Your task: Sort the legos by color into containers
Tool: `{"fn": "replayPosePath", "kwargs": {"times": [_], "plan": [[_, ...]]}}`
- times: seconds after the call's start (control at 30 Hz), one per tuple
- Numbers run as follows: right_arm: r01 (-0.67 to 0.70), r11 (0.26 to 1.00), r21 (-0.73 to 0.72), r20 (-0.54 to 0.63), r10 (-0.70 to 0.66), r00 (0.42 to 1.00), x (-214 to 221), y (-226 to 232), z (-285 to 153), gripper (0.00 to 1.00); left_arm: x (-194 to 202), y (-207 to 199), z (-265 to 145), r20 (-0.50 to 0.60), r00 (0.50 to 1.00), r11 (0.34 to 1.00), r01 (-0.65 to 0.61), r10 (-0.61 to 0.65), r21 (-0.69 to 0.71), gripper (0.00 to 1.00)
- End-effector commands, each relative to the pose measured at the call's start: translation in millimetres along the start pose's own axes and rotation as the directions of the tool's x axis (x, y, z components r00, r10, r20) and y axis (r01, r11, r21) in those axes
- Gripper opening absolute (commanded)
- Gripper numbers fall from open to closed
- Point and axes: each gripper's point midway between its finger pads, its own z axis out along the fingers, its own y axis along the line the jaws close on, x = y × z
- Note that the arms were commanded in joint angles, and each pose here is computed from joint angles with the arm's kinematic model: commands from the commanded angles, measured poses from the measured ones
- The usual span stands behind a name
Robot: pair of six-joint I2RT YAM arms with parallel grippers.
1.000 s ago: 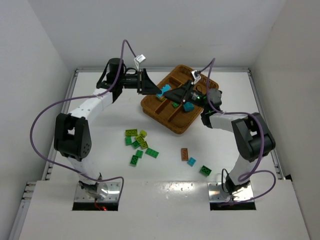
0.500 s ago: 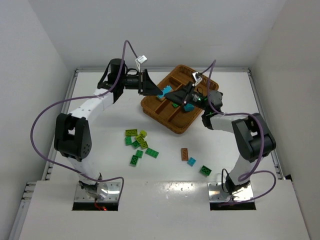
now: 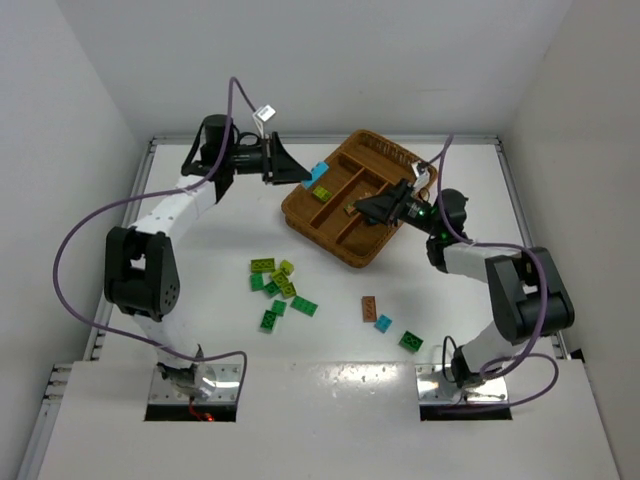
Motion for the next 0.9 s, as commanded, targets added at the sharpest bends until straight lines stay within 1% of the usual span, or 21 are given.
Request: {"fn": "replayPosePath", "kwargs": {"times": [0.0,0.03,0.07,0.1,0.13,0.17,0.2,0.23,0.27,0.3,0.33,0.37,0.43,0.47,0.5,0.53,0.57,0.6,0.63,0.8,0.87], "plan": [[0.110,0.992,0.059,-0.015,-0.109,0.994,3.6,-1.1,-8.4,0.00,-14.0,-21.8,-4.8,0.038,0.997,0.997,-0.075,0.074,0.023,0.00],[0.115,0.990,0.087,-0.033,-0.113,0.993,7.4,-6.4,-10.9,0.00,-13.5,-18.6,-4.0,0.030,0.997,0.998,-0.068,0.067,0.017,0.00],[0.150,0.983,0.109,-0.022,-0.148,0.989,-2.7,-3.2,-7.5,0.00,-11.1,-16.4,-4.2,0.023,0.998,0.998,-0.061,0.061,0.010,0.00],[0.170,0.957,0.236,-0.040,-0.165,0.985,-3.9,-23.0,-13.5,0.00,-13.0,-15.0,-4.3,0.028,0.997,0.998,-0.066,0.066,-0.005,0.00],[0.199,0.930,0.308,-0.048,-0.194,0.980,-10.5,-31.0,-16.1,0.00,-10.6,-9.8,-5.2,0.019,0.998,0.997,-0.061,0.062,-0.036,0.00],[0.250,0.897,0.365,-0.033,-0.256,0.966,-32.2,-22.8,-10.7,0.00,-11.3,2.4,-4.2,0.027,0.998,0.995,-0.046,0.049,-0.085,0.00],[0.243,0.808,0.537,0.014,-0.296,0.955,-53.0,-45.4,-20.6,0.00,-11.2,7.8,-5.3,0.029,0.999,0.992,-0.041,0.045,-0.122,0.00],[0.212,0.739,0.639,-0.007,-0.270,0.963,-52.0,-62.0,-35.2,0.00,-9.8,23.8,-5.0,0.021,0.998,0.983,-0.055,0.059,-0.174,0.00],[0.188,0.696,0.693,0.032,-0.291,0.956,-69.9,-61.3,-38.0,0.00,-5.2,46.6,-7.4,0.016,1.000,0.961,0.006,-0.001,-0.276,0.00],[0.156,0.636,0.756,0.070,-0.315,0.947,-86.2,-71.2,-48.9,0.00,-1.6,55.4,-5.2,0.008,1.000,0.947,0.011,-0.009,-0.321,0.00],[0.135,0.588,0.797,0.072,-0.315,0.946,-91.6,-77.8,-54.8,0.00,5.6,61.6,1.4,-0.011,1.000,0.933,0.009,-0.014,-0.360,0.00],[0.129,0.525,0.841,0.086,-0.366,0.927,-118.3,-79.7,-52.8,0.00,8.6,75.4,2.6,-0.021,1.000,0.900,0.005,-0.016,-0.435,0.00],[0.155,0.437,0.886,0.026,-0.380,0.925,-129.3,-91.2,-51.3,0.00,17.2,80.7,14.9,-0.045,0.999,0.874,0.002,-0.027,-0.485,0.00],[0.155,0.408,0.900,0.021,-0.395,0.918,-149.0,-98.1,-38.6,0.00,16.3,80.8,16.6,-0.058,0.998,0.858,-0.012,-0.021,-0.513,0.00],[0.160,0.390,0.907,0.008,-0.395,0.919,-155.3,-104.4,-33.4,0.00,18.0,93.9,18.4,-0.067,0.998,0.828,-0.021,-0.020,-0.560,0.00],[0.156,0.342,0.927,-0.007,-0.399,0.917,-167.9,-116.4,-27.7,0.00,18.3,94.1,22.5,-0.082,0.997,0.809,-0.041,-0.008,-0.587,0.00],[0.161,0.340,0.927,0.000,-0.427,0.904,-179.4,-105.5,-25.4,0.00,20.1,91.9,26.8,-0.093,0.996,0.811,-0.045,-0.012,-0.584,0.00],[0.158,0.309,0.938,-0.022,-0.403,0.915,-177.6,-128.1,-21.1,0.00,20.1,96.1,27.9,-0.093,0.996,0.793,-0.050,-0.009,-0.608,0.00],[0.164,0.301,0.940,-0.021,-0.428,0.904,-194.5,-124.7,-17.0,0.00,23.8,98.3,33.5,-0.112,0.994,0.786,-0.066,-0.004,-0.614,0.00],[0.193,0.262,0.946,-0.064,-0.432,0.900,-209.3,-152.9,1.3,0.00,14.6,107.6,41.8,-0.133,0.990,0.709,-0.120,0.037,-0.695,0.00],[0.193,0.237,0.952,-0.076,-0.426,0.901,-212.1,-168.6,-0.6,0.00,13.9,111.1,43.6,-0.143,0.989,0.706,-0.127,0.036,-0.697,0.00]]}}
